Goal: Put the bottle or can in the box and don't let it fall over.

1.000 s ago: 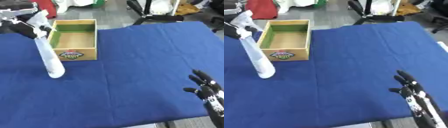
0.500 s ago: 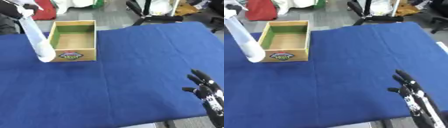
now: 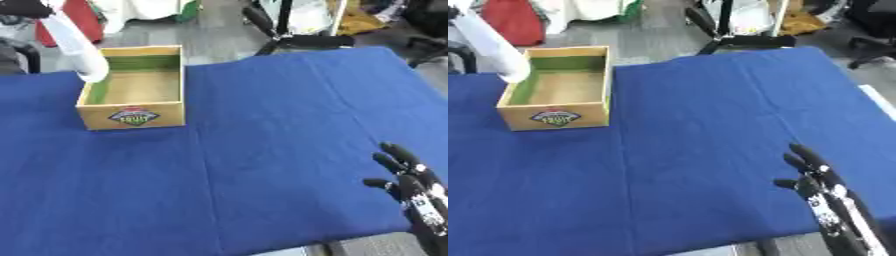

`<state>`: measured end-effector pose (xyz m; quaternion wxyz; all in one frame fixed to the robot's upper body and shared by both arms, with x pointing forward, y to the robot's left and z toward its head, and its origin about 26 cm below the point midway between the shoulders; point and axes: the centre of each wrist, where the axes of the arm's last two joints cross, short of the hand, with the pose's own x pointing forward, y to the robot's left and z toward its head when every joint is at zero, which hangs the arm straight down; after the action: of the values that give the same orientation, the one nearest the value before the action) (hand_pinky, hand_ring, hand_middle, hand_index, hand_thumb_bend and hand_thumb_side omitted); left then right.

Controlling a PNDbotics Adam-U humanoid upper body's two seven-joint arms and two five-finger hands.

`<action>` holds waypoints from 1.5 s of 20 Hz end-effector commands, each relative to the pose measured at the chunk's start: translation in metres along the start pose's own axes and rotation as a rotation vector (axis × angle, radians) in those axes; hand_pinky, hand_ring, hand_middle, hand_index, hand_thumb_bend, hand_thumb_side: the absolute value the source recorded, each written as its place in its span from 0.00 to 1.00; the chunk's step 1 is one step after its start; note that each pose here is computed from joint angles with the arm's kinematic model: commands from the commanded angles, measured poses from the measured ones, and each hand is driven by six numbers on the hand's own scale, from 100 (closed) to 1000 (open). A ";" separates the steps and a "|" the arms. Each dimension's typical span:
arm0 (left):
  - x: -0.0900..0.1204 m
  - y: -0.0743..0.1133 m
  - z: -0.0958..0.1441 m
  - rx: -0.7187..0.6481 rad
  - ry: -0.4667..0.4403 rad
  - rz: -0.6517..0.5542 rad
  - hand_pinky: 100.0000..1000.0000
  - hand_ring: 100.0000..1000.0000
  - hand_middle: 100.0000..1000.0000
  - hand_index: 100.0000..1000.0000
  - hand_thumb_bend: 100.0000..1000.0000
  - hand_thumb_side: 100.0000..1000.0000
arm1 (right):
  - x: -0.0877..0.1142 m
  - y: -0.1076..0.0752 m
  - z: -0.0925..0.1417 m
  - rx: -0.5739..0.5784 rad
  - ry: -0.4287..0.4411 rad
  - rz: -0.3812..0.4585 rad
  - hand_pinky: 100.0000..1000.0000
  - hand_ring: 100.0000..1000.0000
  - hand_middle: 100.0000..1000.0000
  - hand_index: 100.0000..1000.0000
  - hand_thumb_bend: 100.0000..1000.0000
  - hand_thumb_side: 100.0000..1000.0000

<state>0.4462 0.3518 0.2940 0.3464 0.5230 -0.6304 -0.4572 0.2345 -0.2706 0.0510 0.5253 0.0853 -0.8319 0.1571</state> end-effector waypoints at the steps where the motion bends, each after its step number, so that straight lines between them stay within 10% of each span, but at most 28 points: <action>1: -0.003 -0.001 -0.006 0.073 0.020 0.046 0.00 0.00 0.00 0.34 0.00 0.33 | 0.005 -0.001 -0.006 0.025 -0.030 -0.001 0.74 1.00 1.00 1.00 0.00 0.64; 3: -0.004 -0.013 -0.006 0.063 0.023 0.077 0.00 0.00 0.00 0.43 0.00 0.20 | 0.006 0.000 -0.009 0.032 -0.039 -0.005 0.74 1.00 1.00 1.00 0.00 0.64; 5: -0.004 -0.022 -0.005 0.021 0.021 0.076 0.22 0.19 0.13 0.60 0.00 0.09 | 0.007 0.000 -0.010 0.035 -0.043 -0.008 0.74 1.00 1.00 1.00 0.00 0.64; 7: -0.003 -0.026 -0.004 -0.036 0.001 0.049 0.58 0.49 0.43 0.77 0.11 0.43 | 0.007 0.000 -0.010 0.037 -0.044 -0.008 0.74 1.00 1.00 1.00 0.00 0.65; 11: -0.006 -0.022 -0.003 -0.158 -0.036 -0.004 0.81 0.79 0.74 0.89 0.50 0.65 | 0.007 0.000 -0.010 0.038 -0.043 -0.007 0.74 1.00 1.00 1.00 0.00 0.64; 21: -0.027 0.041 0.018 -0.104 -0.032 -0.060 0.88 0.89 0.84 0.93 0.69 0.74 | 0.005 -0.003 -0.007 0.023 -0.028 0.009 0.74 1.00 1.00 1.00 0.00 0.64; 27: -0.037 0.092 0.070 0.144 -0.048 0.001 0.80 0.81 0.77 0.90 0.64 0.69 | 0.005 -0.006 -0.004 0.002 -0.020 0.022 0.74 1.00 1.00 1.00 0.00 0.64; 30: -0.029 0.084 0.106 0.269 -0.085 0.148 0.76 0.76 0.73 0.89 0.59 0.67 | 0.004 -0.006 -0.003 -0.007 -0.019 0.024 0.74 1.00 1.00 1.00 0.00 0.64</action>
<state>0.3444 0.4098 0.3059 0.3268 0.4902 -0.7038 -0.3968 0.2365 -0.2718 0.0524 0.5216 0.0833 -0.8347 0.1557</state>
